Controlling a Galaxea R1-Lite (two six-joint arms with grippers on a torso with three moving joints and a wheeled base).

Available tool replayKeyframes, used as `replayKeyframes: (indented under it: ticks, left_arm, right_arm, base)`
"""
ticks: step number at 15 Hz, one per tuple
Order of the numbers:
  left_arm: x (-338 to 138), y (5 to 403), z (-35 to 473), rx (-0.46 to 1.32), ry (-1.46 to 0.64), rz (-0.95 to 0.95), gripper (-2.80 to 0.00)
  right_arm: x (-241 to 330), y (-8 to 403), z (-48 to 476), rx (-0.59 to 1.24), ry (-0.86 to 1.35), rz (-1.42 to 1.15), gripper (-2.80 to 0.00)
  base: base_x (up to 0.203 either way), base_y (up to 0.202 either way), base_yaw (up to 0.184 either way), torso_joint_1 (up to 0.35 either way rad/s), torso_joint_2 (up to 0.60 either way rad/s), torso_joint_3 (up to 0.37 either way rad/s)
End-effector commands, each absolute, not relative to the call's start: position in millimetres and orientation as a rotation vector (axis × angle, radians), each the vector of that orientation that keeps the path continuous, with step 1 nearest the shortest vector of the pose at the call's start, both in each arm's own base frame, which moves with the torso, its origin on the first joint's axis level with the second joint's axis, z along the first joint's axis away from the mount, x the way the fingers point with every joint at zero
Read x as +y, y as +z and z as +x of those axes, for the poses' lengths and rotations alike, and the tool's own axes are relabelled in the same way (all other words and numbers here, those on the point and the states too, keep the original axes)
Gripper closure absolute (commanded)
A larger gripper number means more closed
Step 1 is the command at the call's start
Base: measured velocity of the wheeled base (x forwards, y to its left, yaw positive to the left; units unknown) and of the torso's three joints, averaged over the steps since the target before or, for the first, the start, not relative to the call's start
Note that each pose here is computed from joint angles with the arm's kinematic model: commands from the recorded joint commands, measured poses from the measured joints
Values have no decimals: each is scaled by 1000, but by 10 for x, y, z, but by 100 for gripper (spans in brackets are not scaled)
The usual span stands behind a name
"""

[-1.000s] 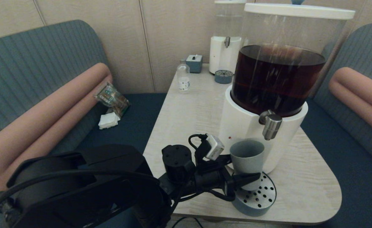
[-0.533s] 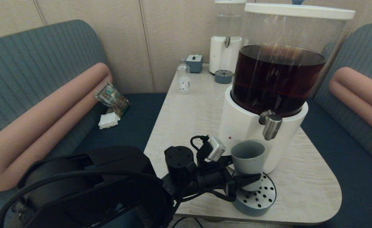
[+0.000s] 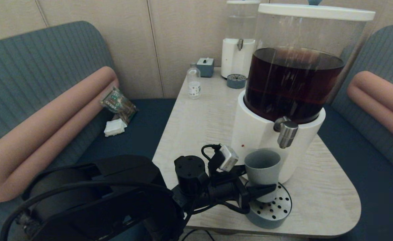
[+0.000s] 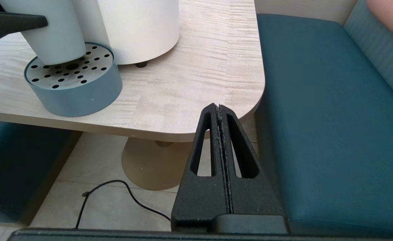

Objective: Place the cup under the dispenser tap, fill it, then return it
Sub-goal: Place it under the water dispenser

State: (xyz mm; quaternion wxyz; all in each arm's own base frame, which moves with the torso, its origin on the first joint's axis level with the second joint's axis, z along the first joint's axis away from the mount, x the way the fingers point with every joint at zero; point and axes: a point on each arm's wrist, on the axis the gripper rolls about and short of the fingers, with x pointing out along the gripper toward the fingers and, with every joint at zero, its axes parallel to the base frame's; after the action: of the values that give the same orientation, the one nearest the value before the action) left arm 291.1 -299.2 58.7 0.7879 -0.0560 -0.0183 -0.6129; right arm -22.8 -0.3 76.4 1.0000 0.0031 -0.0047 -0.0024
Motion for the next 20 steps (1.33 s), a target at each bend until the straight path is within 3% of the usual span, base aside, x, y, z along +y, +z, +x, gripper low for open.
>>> replayKeyframes:
  ticks: [1, 2, 20]
  left_arm:
    - [-3004, 559, 2902, -35, -1327, -122, 0]
    - [-3004, 559, 2902, -35, -1327, -122, -280]
    - [-3000, 612, 2861, -39, -1302, -127, -280]
  right_arm:
    - [-3, 764, -229, -11, -5, 6, 0]
    - [-3, 764, -229, -11, -5, 6, 0]
    - [-3, 764, -229, -11, -5, 6, 0]
  base:
    - [0, 0, 0, 0, 0, 0]
    - [0, 0, 0, 0, 0, 0]
    - [0, 0, 0, 0, 0, 0]
